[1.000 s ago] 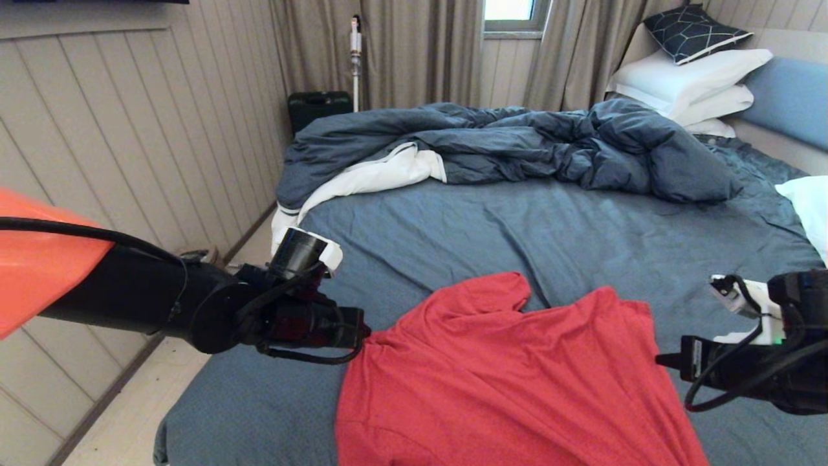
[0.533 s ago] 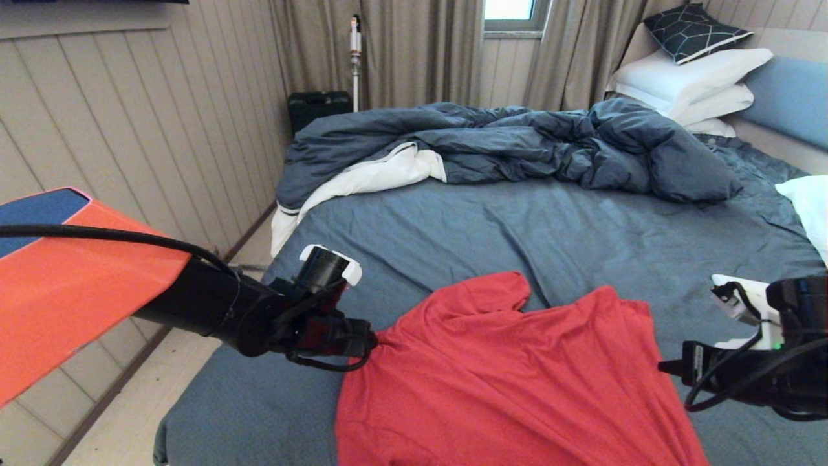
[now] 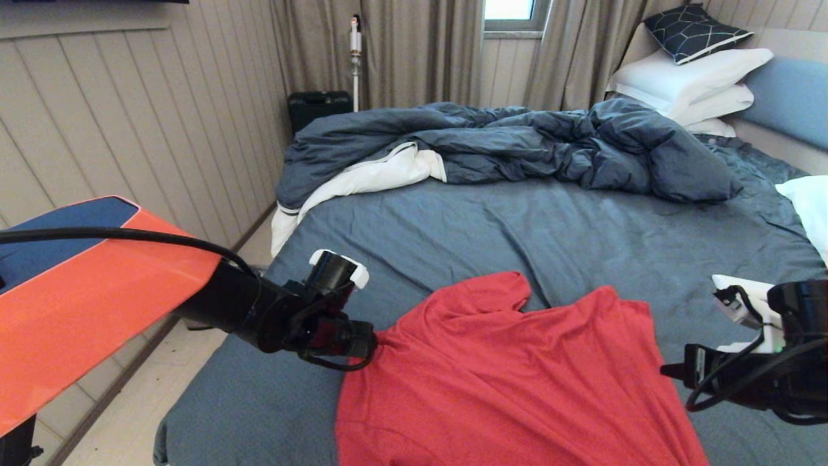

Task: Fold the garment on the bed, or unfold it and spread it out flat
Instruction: Unford the red T-shirt

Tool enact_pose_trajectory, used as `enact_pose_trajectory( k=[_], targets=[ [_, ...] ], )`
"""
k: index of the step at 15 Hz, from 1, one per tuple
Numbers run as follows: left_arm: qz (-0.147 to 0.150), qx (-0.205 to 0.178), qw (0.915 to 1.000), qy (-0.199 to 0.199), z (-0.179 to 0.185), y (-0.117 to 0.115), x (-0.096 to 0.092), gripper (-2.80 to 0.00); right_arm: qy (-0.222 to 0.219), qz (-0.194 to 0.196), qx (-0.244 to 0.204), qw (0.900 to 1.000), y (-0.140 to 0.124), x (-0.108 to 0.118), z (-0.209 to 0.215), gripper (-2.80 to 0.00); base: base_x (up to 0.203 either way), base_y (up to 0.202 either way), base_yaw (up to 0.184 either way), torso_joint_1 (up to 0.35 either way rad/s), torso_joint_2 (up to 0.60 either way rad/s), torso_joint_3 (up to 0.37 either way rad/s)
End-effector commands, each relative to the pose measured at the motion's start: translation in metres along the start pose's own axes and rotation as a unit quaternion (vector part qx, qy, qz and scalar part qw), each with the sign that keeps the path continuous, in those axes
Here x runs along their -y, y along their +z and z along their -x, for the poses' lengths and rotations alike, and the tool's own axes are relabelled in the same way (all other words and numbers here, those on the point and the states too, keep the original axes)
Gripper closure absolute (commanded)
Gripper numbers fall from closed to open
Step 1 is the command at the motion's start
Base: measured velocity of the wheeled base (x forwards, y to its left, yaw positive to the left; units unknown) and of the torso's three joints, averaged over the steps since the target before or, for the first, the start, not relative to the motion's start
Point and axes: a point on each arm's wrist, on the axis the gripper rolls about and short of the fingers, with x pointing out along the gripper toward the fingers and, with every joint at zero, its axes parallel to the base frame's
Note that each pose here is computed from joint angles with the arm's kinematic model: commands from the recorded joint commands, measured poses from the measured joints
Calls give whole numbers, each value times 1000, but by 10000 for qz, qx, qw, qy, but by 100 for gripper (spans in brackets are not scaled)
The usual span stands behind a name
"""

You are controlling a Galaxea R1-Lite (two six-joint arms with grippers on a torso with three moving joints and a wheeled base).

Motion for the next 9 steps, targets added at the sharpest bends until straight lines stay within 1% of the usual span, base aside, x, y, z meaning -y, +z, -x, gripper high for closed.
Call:
enact_pose_trajectory(
  k=[1, 4, 9],
  targets=[
    [-76, -65, 9999, 77, -2, -3, -1, 0, 11, -17, -70, 10000, -1, 1, -4, 0, 0, 0, 0, 0, 0, 0],
    [-84, 87, 9995, 282, -7, 2, 1, 0, -35, -79, -87, 9999, 0, 5, -5, 0, 0, 0, 0, 0, 0, 0],
    [14, 177, 9995, 249, -6, 8, 2, 0, -39, -85, -96, 9999, -1, 5, -5, 0, 0, 0, 0, 0, 0, 0]
  ],
)
